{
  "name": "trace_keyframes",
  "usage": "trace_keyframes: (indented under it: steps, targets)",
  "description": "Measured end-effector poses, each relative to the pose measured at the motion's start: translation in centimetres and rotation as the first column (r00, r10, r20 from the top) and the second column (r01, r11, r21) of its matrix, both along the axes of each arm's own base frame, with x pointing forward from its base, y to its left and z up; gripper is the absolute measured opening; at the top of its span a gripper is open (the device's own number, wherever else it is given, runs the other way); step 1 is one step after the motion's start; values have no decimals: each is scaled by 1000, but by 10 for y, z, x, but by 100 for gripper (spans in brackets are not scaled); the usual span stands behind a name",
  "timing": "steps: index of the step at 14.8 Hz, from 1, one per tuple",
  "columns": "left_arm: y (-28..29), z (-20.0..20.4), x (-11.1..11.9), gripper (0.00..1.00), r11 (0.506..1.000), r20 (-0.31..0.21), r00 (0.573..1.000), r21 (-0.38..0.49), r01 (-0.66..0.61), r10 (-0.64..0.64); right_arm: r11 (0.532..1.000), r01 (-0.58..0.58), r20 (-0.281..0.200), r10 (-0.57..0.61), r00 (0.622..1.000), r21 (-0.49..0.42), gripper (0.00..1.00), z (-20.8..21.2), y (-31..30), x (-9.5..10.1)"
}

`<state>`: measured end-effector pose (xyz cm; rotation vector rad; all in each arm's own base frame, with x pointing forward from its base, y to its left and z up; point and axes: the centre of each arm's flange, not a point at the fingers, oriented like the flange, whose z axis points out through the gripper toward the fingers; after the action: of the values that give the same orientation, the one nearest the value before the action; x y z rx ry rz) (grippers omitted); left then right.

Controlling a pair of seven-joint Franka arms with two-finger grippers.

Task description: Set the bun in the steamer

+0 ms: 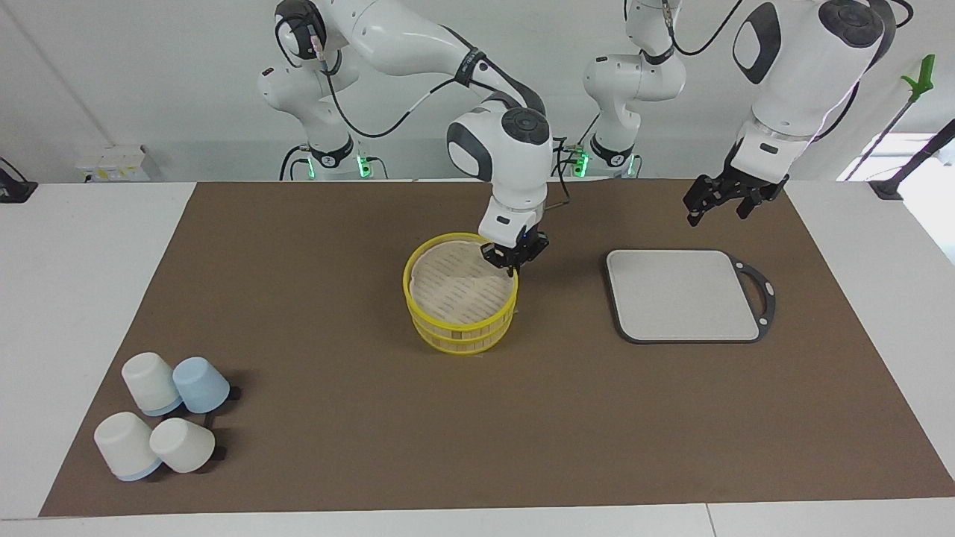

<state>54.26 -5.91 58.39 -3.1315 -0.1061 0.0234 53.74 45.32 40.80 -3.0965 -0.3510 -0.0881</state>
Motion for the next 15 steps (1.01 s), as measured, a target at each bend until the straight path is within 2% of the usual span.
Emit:
trace_keyframes:
  steps: [11,15]
  targets:
    - [16,5,-6,100,1000,-21,1000,2,1,0,999,50,-16,-50,999,-9,9,-12,0,-7]
    - [13,11,-14,100,1000,-48,999,-22,12,-13,998,66,-16,-66,998,-7,9,-13,1,-8]
